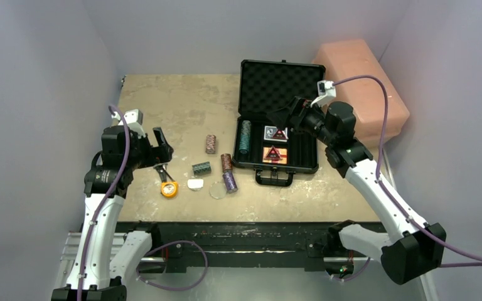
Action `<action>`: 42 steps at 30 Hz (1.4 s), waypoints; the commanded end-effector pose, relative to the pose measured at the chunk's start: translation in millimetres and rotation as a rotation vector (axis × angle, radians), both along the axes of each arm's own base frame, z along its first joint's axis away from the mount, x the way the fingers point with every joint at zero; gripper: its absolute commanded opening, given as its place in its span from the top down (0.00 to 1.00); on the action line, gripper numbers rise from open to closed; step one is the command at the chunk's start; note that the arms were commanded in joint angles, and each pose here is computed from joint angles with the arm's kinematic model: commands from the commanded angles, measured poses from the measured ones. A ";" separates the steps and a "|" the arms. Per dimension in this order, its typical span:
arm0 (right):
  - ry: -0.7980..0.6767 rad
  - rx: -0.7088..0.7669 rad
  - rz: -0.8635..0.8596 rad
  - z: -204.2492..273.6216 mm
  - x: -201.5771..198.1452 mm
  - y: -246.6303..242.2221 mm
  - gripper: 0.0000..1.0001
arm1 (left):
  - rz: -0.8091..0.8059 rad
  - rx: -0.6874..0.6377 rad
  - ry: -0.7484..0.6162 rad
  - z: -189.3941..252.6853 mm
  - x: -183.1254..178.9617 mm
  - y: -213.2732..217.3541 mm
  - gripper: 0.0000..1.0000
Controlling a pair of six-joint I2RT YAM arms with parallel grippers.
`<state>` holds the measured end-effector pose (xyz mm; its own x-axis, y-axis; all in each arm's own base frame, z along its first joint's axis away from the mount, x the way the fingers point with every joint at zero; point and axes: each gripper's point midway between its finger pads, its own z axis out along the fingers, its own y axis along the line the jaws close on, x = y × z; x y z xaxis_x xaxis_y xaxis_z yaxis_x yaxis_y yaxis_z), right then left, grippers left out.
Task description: Pack up texas hold em set
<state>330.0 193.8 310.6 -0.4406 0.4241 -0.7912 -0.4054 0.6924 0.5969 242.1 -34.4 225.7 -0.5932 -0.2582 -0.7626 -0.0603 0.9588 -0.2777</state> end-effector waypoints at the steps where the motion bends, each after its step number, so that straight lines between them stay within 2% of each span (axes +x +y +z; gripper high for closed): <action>1: 0.036 0.014 0.000 7.0 4.4 7.7 0.01 | -0.022 0.000 -0.044 13.2 2.9 -2.0 0.03; 10: 0.222 -0.093 0.021 -42.2 6.8 21.0 0.01 | -0.029 -0.009 -0.033 10.6 5.3 -4.0 0.05; 20: 0.256 -0.268 0.061 -63.8 -7.5 40.3 0.01 | -0.032 -0.001 -0.026 8.4 6.0 -3.5 0.09; 37: 0.257 -0.443 0.214 -93.7 -58.6 105.9 0.01 | -0.025 0.007 -0.034 9.2 4.6 -1.4 0.12; 42: 0.247 -0.537 0.175 -112.8 -72.3 124.8 0.01 | -0.015 0.014 -0.030 9.0 3.9 0.7 0.13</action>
<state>257.8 309.3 193.6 -0.7049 -0.0864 -0.7040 -0.4479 0.8239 0.3473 243.0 -37.9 223.0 -0.6084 -0.2541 -0.7519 -0.0458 0.9570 -0.2864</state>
